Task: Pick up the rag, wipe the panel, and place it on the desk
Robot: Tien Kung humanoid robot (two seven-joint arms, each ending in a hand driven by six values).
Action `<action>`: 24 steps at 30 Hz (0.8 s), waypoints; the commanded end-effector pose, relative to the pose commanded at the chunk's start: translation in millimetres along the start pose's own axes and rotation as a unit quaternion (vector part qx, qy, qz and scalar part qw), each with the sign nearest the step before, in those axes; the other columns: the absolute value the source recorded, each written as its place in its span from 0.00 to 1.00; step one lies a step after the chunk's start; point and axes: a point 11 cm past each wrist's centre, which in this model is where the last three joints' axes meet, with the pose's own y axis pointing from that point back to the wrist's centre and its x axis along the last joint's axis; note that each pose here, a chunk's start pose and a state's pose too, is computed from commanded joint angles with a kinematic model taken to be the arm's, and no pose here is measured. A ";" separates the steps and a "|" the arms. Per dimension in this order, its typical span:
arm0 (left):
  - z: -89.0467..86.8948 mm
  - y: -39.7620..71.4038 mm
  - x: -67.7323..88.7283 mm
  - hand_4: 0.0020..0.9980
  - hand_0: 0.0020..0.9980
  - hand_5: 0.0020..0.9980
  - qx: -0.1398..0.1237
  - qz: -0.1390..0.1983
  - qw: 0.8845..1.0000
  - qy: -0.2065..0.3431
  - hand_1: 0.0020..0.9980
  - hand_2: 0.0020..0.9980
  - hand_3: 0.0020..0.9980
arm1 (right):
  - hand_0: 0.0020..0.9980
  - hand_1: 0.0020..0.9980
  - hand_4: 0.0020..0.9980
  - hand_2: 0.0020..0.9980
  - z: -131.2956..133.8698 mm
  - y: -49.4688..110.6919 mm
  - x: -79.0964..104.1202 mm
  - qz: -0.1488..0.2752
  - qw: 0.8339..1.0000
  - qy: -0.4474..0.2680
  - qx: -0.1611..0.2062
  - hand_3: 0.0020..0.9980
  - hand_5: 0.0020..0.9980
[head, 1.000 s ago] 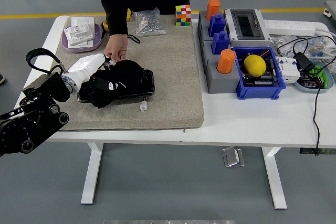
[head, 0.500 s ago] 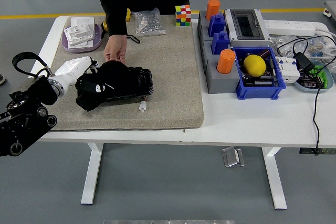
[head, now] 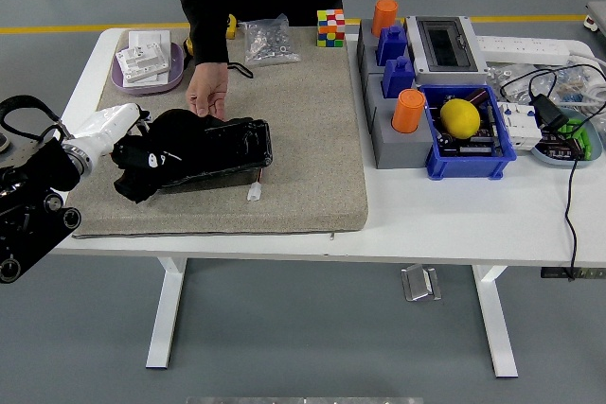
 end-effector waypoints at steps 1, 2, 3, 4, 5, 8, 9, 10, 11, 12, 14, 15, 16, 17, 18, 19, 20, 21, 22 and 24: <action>-1.8 0.4 0.4 0.24 0.24 0.00 0.002 0.000 1.000 -0.002 0.17 0.46 0.38 | 0.70 0.67 0.94 0.69 0.6 0.0 0.1 0.000 1.000 0.000 -0.001 0.59 0.45; -2.8 0.6 0.6 0.24 0.24 0.00 0.003 0.000 1.000 -0.002 0.17 0.46 0.38 | 0.70 0.67 0.94 0.69 1.0 0.0 0.2 0.000 1.000 0.000 -0.001 0.59 0.45; -3.9 0.8 0.8 0.24 0.24 0.00 0.004 0.000 1.000 -0.003 0.17 0.46 0.38 | 0.70 0.67 0.94 0.69 1.4 0.0 0.3 0.000 1.000 0.001 -0.002 0.59 0.45; -4.6 1.0 1.0 0.24 0.24 0.00 0.004 0.000 1.000 -0.003 0.17 0.46 0.38 | 0.70 0.67 0.94 0.69 1.6 0.0 0.4 0.000 1.000 0.001 -0.002 0.59 0.45; -5.8 1.4 1.5 0.24 0.24 0.00 0.005 0.000 1.000 -0.005 0.17 0.46 0.38 | 0.70 0.67 0.94 0.69 1.9 0.0 0.5 0.000 1.000 0.001 -0.002 0.59 0.45; -9.1 2.1 2.8 0.24 0.24 0.00 0.009 0.002 1.000 -0.006 0.17 0.46 0.38 | 0.70 0.67 0.94 0.69 2.0 0.0 0.6 0.000 1.000 0.001 -0.002 0.59 0.45; -10.6 2.5 3.6 0.24 0.24 0.00 0.010 0.002 1.000 -0.006 0.17 0.46 0.38 | 0.70 0.67 0.94 0.69 2.0 0.0 0.6 0.000 1.000 0.001 -0.002 0.59 0.45; -12.0 2.8 4.8 0.24 0.24 0.00 0.012 0.003 1.000 -0.008 0.17 0.46 0.38 | 0.70 0.67 0.94 0.69 2.3 -0.1 0.6 0.000 1.000 0.001 -0.003 0.59 0.45; -12.4 2.9 5.2 0.24 0.24 0.00 0.012 0.004 1.000 -0.008 0.17 0.46 0.38 | 0.70 0.67 0.94 0.69 2.5 -0.1 0.6 0.000 1.000 0.001 -0.003 0.59 0.45; -13.3 3.4 6.2 0.24 0.23 0.00 0.013 0.005 1.000 -0.008 0.17 0.45 0.38 | 0.70 0.67 0.94 0.69 3.1 -0.1 0.5 0.000 1.000 0.002 -0.004 0.59 0.45; -14.2 4.0 7.7 0.24 0.23 0.00 0.013 0.007 1.000 -0.008 0.17 0.45 0.38 | 0.70 0.67 0.94 0.69 3.6 -0.2 0.6 0.000 1.000 0.002 -0.004 0.59 0.45; -14.5 4.4 8.0 0.24 0.23 0.00 0.013 0.007 1.000 -0.007 0.17 0.45 0.38 | 0.70 0.67 0.94 0.69 3.8 -0.2 0.7 0.000 1.000 0.002 -0.004 0.59 0.45; -14.7 4.9 8.0 0.24 0.23 0.00 0.013 0.006 1.000 -0.008 0.17 0.45 0.38 | 0.70 0.67 0.94 0.69 3.9 -0.2 0.9 0.001 1.000 0.003 -0.004 0.59 0.45; -14.6 5.3 8.0 0.24 0.23 0.00 0.013 0.006 1.000 -0.008 0.17 0.45 0.38 | 0.70 0.67 0.94 0.69 3.9 -0.1 1.0 0.001 1.000 0.002 -0.004 0.59 0.45; -14.3 5.7 8.1 0.24 0.23 0.00 0.013 0.006 1.000 -0.009 0.17 0.45 0.38 | 0.70 0.67 0.94 0.69 4.0 -0.1 1.2 0.001 1.000 0.002 -0.005 0.59 0.45; -14.0 6.0 8.1 0.24 0.23 0.00 0.012 0.006 1.000 -0.009 0.17 0.45 0.38 | 0.70 0.67 0.94 0.69 4.1 -0.1 1.3 0.001 1.000 0.003 -0.005 0.59 0.45; -13.6 6.3 8.4 0.24 0.23 0.00 0.012 0.006 1.000 -0.009 0.17 0.45 0.38 | 0.70 0.67 0.94 0.69 4.3 -0.1 1.4 0.001 1.000 0.003 -0.005 0.59 0.45; -13.6 6.3 8.7 0.24 0.23 0.00 0.012 0.007 1.000 -0.010 0.17 0.45 0.38 | 0.70 0.67 0.94 0.69 4.4 -0.1 1.5 0.002 1.000 0.003 -0.005 0.59 0.45; -13.9 6.4 9.0 0.24 0.23 0.00 0.012 0.007 1.000 -0.009 0.17 0.45 0.38 | 0.70 0.67 0.94 0.69 4.4 -0.2 1.5 0.002 1.000 0.003 -0.005 0.59 0.45; -15.0 6.8 10.1 0.24 0.23 0.00 0.013 0.008 1.000 -0.009 0.17 0.45 0.38 | 0.70 0.67 0.94 0.69 4.4 -0.2 1.5 0.002 1.000 0.004 -0.005 0.59 0.45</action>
